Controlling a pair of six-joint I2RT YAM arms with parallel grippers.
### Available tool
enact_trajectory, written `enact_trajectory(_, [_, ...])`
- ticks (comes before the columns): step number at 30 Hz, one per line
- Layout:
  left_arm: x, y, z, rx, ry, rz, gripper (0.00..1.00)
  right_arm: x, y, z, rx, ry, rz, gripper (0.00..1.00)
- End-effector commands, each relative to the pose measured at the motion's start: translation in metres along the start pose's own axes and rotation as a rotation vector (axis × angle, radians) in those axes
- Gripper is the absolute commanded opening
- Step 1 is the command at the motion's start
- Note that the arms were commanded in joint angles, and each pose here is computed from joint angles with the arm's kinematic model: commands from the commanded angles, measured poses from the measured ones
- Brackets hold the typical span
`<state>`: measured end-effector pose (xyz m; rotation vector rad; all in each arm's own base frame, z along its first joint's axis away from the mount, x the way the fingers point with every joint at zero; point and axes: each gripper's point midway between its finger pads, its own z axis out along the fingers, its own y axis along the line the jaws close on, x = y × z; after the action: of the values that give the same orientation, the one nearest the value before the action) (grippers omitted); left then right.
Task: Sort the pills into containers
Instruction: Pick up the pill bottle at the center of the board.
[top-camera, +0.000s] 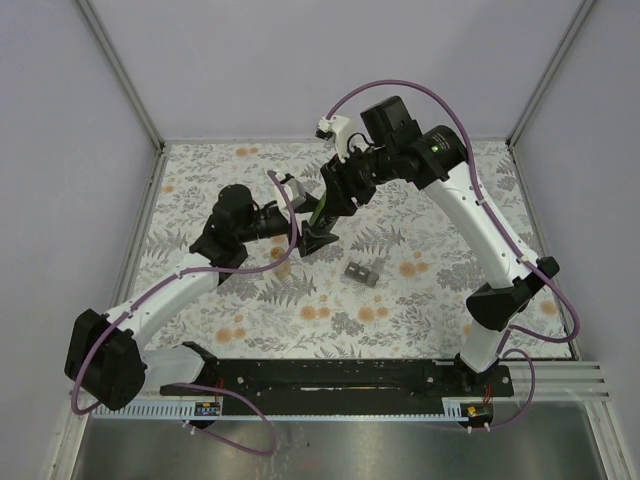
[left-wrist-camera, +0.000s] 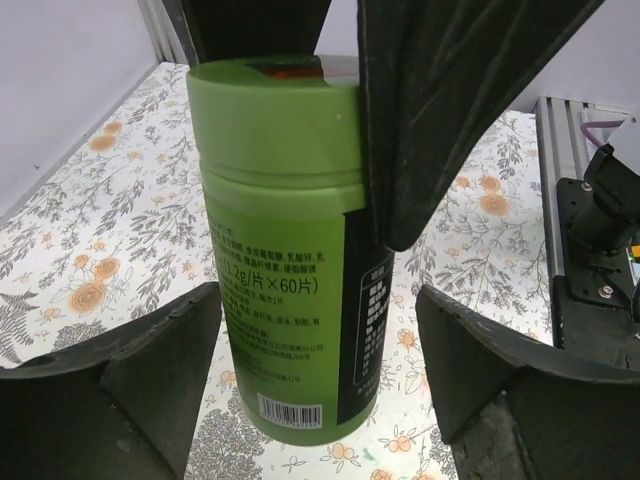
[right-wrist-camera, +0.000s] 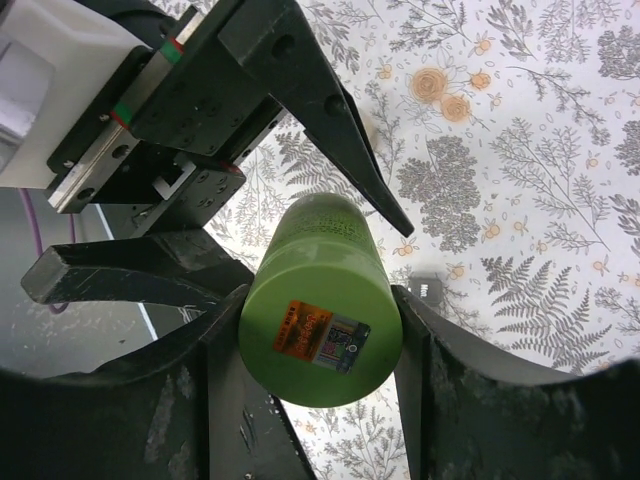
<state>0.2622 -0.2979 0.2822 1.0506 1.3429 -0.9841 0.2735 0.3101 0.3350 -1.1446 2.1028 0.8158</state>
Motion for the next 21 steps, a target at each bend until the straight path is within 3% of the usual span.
enact_trajectory(1, [-0.024, -0.004, 0.001, 0.014, -0.082, 0.07, 0.8, -0.016, 0.019, -0.019, -0.053, -0.08, -0.024, 0.0])
enact_trajectory(3, [-0.028, -0.004, 0.002, 0.014, -0.088, 0.069, 0.76, -0.015, 0.022, -0.018, -0.065, -0.08, -0.023, 0.0])
enact_trajectory(9, [-0.027, -0.004, 0.006, 0.026, -0.076, 0.048, 0.5, -0.015, 0.023, -0.021, -0.068, -0.085, -0.026, 0.0])
enact_trajectory(11, [-0.024, -0.005, 0.007, 0.032, -0.067, 0.049, 0.38, -0.014, 0.024, -0.023, -0.066, -0.087, -0.03, 0.0])
enact_trajectory(14, [-0.022, -0.005, 0.008, 0.03, -0.06, 0.043, 0.0, -0.013, 0.025, -0.024, -0.064, -0.089, -0.035, 0.0])
enact_trajectory(15, [-0.021, -0.005, 0.007, 0.03, -0.056, 0.04, 0.0, -0.013, 0.024, -0.025, -0.059, -0.092, -0.035, 0.0])
enact_trajectory(18, [-0.022, -0.007, 0.005, 0.029, -0.042, 0.032, 0.0, -0.009, 0.021, -0.025, -0.042, -0.087, -0.028, 0.17])
enact_trajectory(21, [-0.03, -0.005, 0.002, 0.006, -0.041, 0.023, 0.0, -0.005, 0.018, -0.023, -0.024, -0.081, -0.023, 0.46])
